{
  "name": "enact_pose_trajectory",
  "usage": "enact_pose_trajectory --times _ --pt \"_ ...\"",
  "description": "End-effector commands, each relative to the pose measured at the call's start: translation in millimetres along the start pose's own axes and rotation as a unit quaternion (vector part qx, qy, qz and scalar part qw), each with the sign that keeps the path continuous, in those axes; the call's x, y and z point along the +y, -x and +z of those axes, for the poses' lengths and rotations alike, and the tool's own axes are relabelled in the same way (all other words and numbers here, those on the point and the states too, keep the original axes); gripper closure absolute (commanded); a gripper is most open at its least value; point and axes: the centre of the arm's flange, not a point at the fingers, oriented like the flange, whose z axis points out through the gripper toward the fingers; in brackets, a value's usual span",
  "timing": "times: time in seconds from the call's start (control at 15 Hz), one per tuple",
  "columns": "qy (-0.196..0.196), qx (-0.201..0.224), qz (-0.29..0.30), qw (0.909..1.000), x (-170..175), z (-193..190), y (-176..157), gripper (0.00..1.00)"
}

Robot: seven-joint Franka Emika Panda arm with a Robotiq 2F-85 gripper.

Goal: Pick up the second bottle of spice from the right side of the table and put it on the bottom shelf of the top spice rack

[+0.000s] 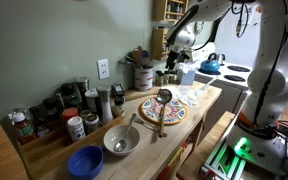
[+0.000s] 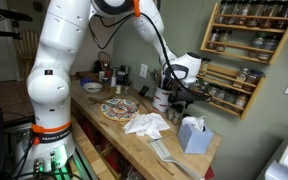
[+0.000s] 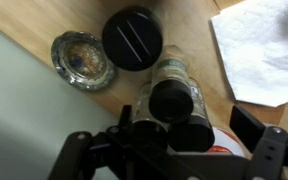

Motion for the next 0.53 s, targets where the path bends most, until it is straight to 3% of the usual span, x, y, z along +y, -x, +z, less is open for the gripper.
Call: enact_pose_trajectory --times 0.0,0.07,0.2,0.47 --pt "-0.011 -0.007 -0.001 0.9999 15 14 6 0.03" --pt "-0.013 -0.007 0.0 0.9999 16 16 8 0.25" --pt "-0.019 -0.008 0.0 0.9998 17 22 11 0.3" --pt "-0.029 -0.005 -0.002 0.9996 16 28 11 0.63"
